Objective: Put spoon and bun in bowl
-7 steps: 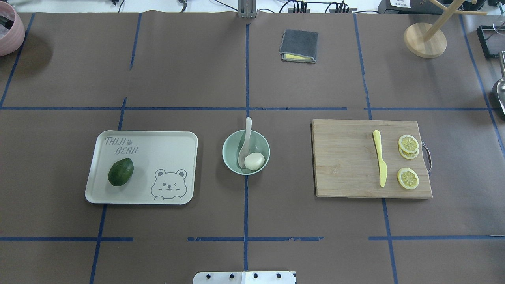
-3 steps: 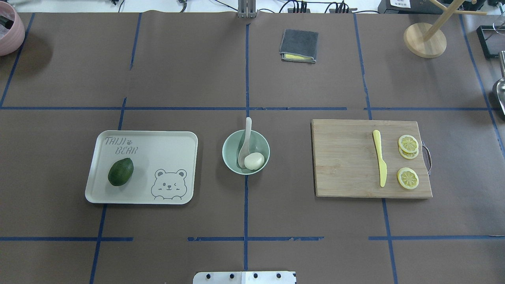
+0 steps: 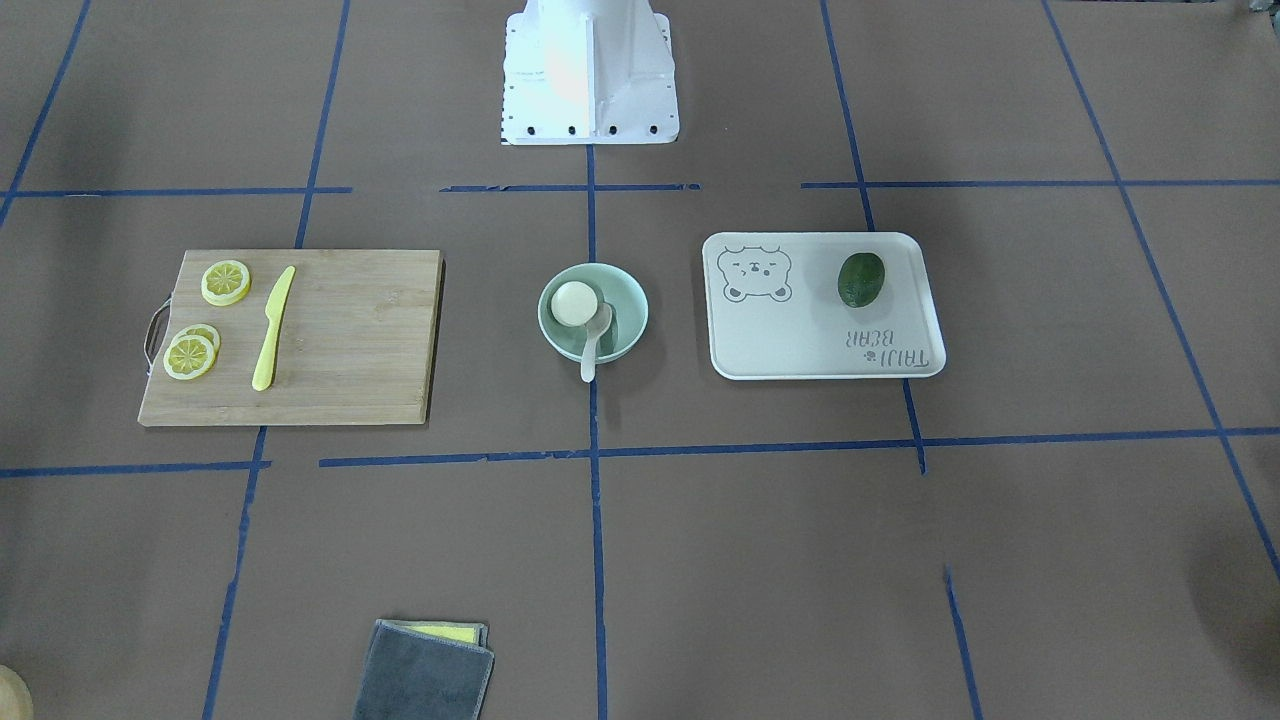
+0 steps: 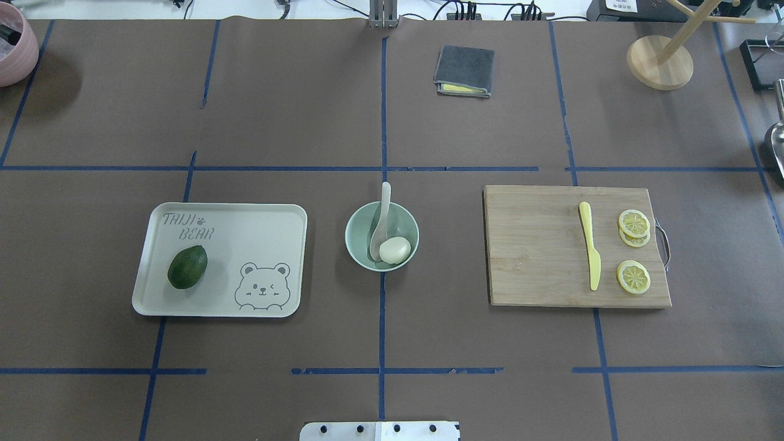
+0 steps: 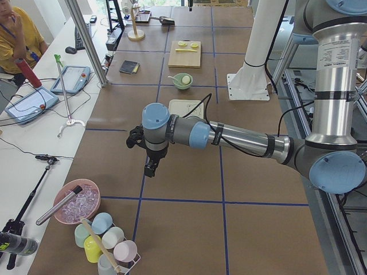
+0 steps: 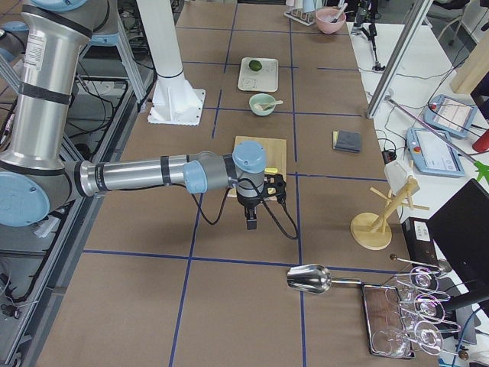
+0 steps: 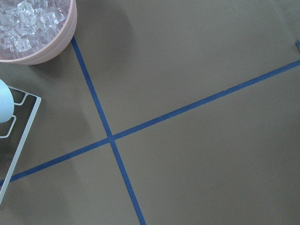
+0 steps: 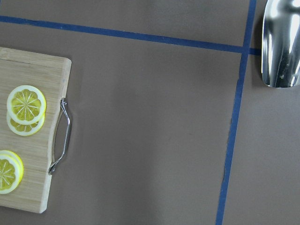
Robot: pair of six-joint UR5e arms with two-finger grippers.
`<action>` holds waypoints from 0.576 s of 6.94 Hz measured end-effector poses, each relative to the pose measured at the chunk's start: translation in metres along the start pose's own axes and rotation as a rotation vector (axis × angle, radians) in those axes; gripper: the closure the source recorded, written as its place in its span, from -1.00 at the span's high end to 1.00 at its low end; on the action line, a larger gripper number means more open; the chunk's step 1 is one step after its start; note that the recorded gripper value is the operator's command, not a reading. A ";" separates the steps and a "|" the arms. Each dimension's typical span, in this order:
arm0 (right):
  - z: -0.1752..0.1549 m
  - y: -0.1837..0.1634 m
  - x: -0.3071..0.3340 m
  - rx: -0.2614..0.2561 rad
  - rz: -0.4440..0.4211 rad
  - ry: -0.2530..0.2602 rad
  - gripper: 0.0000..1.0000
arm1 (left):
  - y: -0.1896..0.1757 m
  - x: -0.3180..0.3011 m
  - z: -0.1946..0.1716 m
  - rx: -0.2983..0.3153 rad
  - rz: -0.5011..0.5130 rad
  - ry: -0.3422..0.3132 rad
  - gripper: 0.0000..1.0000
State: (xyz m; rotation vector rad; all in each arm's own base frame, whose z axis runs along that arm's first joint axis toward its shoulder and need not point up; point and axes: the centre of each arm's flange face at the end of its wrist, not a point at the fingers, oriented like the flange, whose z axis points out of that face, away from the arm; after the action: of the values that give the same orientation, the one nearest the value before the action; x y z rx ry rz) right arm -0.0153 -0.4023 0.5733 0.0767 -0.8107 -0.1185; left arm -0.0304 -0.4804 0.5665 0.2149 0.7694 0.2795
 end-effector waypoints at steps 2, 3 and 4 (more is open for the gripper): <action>0.000 -0.002 -0.001 0.002 -0.002 -0.002 1.00 | 0.020 -0.012 0.015 -0.038 -0.040 0.004 1.00; -0.001 -0.002 -0.001 0.004 -0.004 -0.005 1.00 | 0.024 -0.014 0.017 -0.044 -0.046 0.005 1.00; -0.001 -0.002 -0.001 0.004 -0.006 -0.006 1.00 | 0.025 -0.016 0.020 -0.048 -0.050 0.007 1.00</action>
State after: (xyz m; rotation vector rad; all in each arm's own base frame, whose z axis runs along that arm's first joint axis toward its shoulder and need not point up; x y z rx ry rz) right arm -0.0157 -0.4043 0.5719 0.0825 -0.8163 -0.1233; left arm -0.0318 -0.4634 0.5981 0.1493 0.7730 0.2515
